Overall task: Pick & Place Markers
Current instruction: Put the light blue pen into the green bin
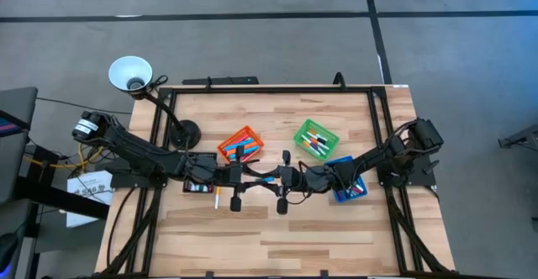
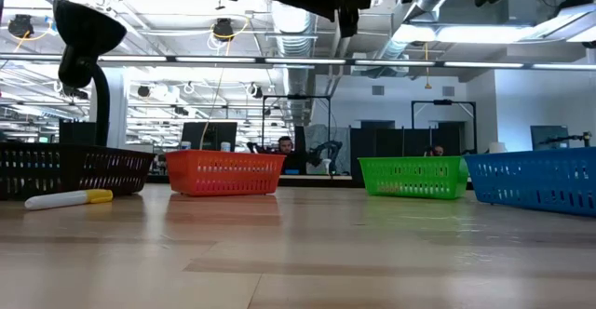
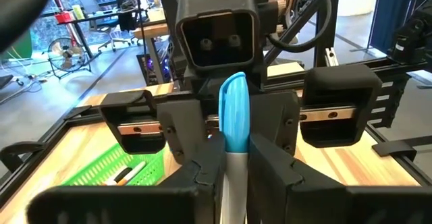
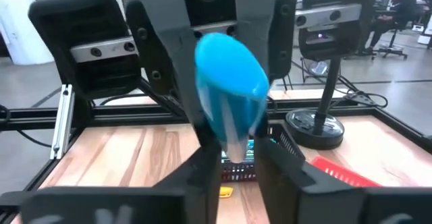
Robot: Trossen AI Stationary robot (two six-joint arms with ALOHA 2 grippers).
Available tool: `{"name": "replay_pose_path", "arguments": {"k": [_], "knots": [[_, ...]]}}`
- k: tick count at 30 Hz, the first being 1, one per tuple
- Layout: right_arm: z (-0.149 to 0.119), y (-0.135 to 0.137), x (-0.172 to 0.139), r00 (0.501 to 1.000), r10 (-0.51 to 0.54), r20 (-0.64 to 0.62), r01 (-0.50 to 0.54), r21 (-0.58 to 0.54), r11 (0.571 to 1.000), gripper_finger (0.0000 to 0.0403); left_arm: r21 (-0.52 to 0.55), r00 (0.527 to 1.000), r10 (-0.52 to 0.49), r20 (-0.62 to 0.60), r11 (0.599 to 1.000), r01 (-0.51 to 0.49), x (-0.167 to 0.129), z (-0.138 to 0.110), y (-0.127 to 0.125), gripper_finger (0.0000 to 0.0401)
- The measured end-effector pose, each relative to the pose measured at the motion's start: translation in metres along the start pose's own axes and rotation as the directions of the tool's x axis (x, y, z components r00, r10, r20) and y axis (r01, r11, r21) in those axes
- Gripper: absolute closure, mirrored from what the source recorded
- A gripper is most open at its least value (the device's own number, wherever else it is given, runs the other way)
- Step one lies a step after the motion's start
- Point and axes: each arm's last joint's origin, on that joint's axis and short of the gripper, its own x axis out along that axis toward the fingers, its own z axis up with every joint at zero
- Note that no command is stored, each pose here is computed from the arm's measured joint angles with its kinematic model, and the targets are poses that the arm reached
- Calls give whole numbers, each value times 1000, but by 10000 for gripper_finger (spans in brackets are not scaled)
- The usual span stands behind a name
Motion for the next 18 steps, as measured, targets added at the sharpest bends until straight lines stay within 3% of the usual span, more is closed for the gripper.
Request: {"name": "replay_pose_path", "arguments": {"k": [8, 18], "knots": [[-1, 0, 0, 1000, -1, -8, 1, -4, 1000, 371, 1, 1000, 8, -20, 1000, -8, 6, -6, 0, 337], [-3, 0, -5, 995, -56, -84, 52, -42, 998, 356, -2, 999, 14, -35, 1000, -14, 8, -10, 1, 325]]}}
